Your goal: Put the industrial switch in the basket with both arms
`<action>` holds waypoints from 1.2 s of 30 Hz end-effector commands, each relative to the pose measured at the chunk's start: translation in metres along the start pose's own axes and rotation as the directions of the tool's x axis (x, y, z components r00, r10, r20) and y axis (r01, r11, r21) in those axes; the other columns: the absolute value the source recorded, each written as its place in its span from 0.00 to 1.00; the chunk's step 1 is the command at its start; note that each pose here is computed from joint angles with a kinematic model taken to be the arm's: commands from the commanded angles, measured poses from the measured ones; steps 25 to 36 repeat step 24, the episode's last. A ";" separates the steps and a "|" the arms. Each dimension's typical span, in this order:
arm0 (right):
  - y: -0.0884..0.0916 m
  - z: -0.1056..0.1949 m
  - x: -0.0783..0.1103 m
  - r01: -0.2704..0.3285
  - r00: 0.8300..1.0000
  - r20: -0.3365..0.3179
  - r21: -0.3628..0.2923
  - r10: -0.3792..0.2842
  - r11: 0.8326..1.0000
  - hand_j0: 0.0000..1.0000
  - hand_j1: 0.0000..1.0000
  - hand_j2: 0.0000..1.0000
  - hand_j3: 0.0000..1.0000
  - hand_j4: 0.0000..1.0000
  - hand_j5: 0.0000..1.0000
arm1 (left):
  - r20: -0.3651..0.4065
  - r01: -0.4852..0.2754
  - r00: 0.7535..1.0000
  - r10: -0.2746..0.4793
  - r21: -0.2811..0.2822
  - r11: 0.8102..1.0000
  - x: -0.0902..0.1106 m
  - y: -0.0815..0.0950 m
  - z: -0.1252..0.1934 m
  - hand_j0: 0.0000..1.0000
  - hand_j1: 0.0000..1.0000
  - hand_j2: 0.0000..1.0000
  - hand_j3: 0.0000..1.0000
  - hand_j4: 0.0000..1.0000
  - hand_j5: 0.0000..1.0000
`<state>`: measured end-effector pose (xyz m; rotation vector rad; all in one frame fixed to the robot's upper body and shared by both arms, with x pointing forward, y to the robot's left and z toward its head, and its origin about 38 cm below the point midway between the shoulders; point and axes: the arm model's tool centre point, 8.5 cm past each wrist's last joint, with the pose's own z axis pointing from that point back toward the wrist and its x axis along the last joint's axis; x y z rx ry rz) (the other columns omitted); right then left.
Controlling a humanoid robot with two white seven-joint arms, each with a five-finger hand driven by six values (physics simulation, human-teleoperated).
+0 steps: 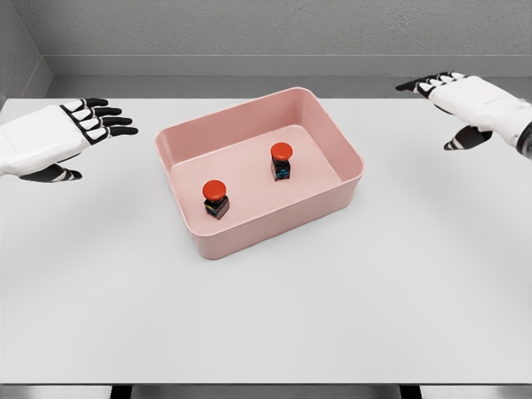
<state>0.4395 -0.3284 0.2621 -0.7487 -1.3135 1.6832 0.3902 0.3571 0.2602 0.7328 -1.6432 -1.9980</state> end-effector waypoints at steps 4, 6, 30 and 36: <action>0.010 0.014 -0.007 -0.032 0.999 0.039 0.021 0.031 0.999 1.00 1.00 1.00 1.00 1.00 1.00 | -0.002 -0.003 1.000 0.003 0.001 1.000 -0.001 0.000 0.001 1.00 1.00 1.00 1.00 1.00 1.00; 0.016 0.025 -0.013 -0.030 0.999 0.038 0.024 0.029 0.999 1.00 1.00 1.00 1.00 1.00 1.00 | -0.002 -0.003 1.000 0.003 0.001 1.000 -0.001 0.000 0.001 1.00 1.00 1.00 1.00 1.00 1.00; 0.021 0.025 -0.011 -0.025 0.999 0.042 0.034 0.024 0.999 1.00 1.00 1.00 1.00 1.00 1.00 | -0.002 -0.003 1.000 0.003 0.001 1.000 -0.001 0.000 0.001 1.00 1.00 1.00 1.00 1.00 1.00; 0.021 0.025 -0.011 -0.025 0.999 0.042 0.034 0.024 0.999 1.00 1.00 1.00 1.00 1.00 1.00 | -0.002 -0.003 1.000 0.003 0.001 1.000 -0.001 0.000 0.001 1.00 1.00 1.00 1.00 1.00 1.00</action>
